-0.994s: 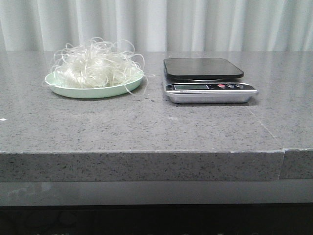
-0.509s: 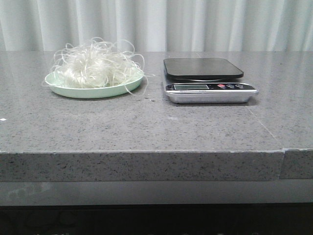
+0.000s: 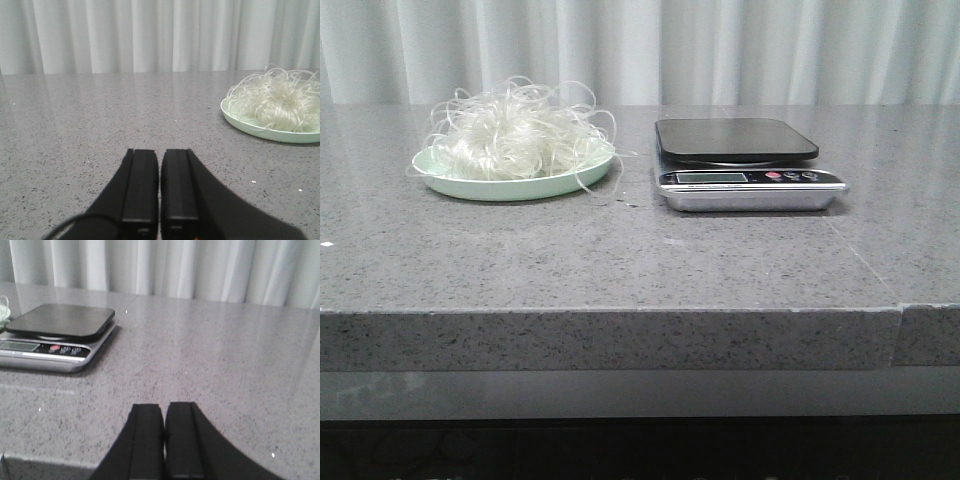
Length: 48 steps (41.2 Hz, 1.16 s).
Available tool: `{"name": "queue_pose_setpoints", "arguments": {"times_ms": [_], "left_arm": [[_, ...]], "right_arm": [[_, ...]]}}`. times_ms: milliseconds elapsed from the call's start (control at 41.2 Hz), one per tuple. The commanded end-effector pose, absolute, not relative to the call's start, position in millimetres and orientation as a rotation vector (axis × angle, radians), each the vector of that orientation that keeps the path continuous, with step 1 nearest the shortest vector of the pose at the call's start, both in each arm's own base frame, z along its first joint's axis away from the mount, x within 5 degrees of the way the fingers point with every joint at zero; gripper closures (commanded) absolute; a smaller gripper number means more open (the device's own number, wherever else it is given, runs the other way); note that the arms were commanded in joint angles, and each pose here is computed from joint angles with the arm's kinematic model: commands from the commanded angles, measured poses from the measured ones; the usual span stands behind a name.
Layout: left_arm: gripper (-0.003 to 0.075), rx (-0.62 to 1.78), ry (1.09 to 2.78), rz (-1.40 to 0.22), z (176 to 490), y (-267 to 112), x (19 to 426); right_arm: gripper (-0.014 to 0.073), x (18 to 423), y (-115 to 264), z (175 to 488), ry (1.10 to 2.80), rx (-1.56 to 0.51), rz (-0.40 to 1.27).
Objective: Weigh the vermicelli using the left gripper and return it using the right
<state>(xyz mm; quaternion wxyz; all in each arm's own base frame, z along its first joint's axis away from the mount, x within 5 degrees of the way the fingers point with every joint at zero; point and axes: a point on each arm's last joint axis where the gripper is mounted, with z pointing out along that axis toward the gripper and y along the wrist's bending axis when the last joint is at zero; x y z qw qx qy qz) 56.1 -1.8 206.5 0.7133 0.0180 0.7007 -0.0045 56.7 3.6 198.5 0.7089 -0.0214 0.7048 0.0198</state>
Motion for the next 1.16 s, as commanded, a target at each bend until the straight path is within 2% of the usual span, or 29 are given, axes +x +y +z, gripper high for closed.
{"name": "queue_pose_setpoints", "arguments": {"times_ms": [0,218,1140], "left_arm": [[0.0579,0.023,1.459,-0.026,212.5,-1.7,54.4],[0.0579,0.023,1.459,-0.026,212.5,-1.7,54.4],[0.0579,0.023,1.459,-0.026,212.5,-1.7,54.4]], "right_arm": [[0.0419,54.1,2.4,213.5,1.417,-0.037,0.036],[0.0421,53.0,1.7,219.5,1.349,-0.024,0.031],[0.0421,53.0,1.4,219.6,1.349,0.011,0.054]]}}
